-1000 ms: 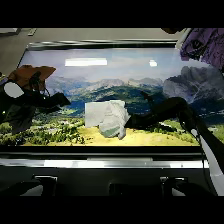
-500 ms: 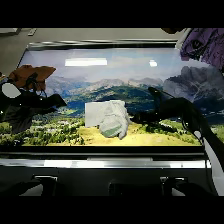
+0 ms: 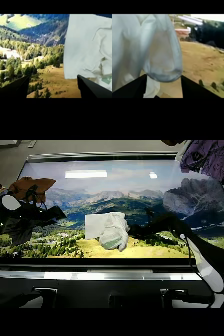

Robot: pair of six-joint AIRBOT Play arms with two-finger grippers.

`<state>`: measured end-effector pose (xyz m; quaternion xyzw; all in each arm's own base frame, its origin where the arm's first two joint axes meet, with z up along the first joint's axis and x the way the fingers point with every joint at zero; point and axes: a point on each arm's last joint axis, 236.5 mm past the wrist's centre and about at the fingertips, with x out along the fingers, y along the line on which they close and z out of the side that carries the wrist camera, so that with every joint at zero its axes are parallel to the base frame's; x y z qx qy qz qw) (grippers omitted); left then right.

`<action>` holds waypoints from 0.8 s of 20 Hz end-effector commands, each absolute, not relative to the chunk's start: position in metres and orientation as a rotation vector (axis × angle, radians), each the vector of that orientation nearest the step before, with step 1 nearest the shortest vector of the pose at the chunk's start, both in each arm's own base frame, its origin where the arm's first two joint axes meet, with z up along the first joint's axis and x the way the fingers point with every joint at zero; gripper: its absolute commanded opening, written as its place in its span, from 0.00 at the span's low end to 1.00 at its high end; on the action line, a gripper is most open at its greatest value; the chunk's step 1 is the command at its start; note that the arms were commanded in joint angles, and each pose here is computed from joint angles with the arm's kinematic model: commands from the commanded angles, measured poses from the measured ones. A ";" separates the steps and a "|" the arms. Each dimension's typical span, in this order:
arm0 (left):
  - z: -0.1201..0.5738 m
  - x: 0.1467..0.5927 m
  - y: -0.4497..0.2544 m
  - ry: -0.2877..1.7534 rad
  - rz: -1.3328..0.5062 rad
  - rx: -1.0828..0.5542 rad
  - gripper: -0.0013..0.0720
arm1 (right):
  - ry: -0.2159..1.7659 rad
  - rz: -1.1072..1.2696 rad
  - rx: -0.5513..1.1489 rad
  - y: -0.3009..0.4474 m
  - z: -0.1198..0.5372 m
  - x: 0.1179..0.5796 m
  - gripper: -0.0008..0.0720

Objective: Fold the clothes and pants, and hang the long-sleeved shirts on hangers.

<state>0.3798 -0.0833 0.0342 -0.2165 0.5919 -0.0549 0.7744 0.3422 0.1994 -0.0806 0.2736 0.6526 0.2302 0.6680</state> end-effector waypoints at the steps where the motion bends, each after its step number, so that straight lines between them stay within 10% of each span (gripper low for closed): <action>1: 0.034 0.379 -0.083 1.287 -0.118 -0.470 0.93 | 1.458 0.503 0.638 0.208 -0.095 0.350 0.65; 4: 0.022 0.381 -0.082 1.287 -0.106 -0.483 0.93 | 1.405 0.469 0.623 0.202 -0.098 0.363 0.07; 16: -0.092 0.358 -0.194 1.485 -0.297 -0.765 0.93 | 1.363 0.562 0.531 0.202 -0.056 0.351 0.06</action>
